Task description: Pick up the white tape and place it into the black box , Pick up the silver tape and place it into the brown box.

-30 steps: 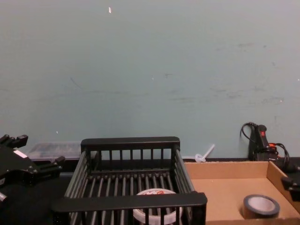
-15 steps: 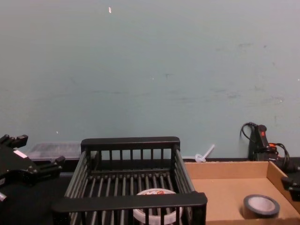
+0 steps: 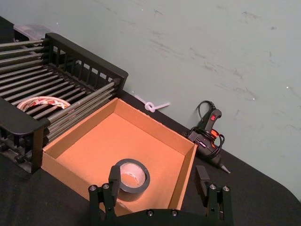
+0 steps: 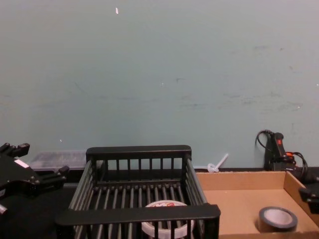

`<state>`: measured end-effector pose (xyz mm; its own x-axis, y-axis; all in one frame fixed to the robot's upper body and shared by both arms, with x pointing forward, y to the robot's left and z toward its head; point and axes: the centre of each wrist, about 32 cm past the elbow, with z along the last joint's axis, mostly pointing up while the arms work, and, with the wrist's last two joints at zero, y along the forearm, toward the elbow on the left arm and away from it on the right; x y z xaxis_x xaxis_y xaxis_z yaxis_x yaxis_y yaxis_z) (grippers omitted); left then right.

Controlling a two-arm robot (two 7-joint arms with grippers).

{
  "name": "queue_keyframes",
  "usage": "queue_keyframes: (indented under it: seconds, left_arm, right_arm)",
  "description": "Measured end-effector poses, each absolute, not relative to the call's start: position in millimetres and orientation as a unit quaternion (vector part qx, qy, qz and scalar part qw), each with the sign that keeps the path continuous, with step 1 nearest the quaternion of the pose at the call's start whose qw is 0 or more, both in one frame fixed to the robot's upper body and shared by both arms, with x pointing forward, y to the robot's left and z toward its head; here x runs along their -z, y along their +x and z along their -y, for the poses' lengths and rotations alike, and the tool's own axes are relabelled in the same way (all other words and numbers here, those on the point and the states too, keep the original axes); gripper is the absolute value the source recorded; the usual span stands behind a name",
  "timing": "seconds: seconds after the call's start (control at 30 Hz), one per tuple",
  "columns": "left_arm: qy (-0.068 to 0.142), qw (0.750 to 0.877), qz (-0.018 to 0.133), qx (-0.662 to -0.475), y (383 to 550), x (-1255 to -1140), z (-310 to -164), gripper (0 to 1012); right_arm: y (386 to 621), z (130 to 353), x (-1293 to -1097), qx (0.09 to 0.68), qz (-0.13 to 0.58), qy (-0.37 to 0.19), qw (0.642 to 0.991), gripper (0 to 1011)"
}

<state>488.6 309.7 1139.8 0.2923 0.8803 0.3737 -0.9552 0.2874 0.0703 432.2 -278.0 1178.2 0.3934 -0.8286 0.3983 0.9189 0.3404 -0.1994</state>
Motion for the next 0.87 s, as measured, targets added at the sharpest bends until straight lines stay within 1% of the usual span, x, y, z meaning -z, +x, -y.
queue_keyframes:
  seconds: [0.87]
  left_arm:
    - [0.141,0.791,0.132,-0.580,488.6,-1139.8,-309.7,1001]
  right_arm:
    - [432.2,277.9,-1178.2,0.539,0.114,-0.199,0.811,1002]
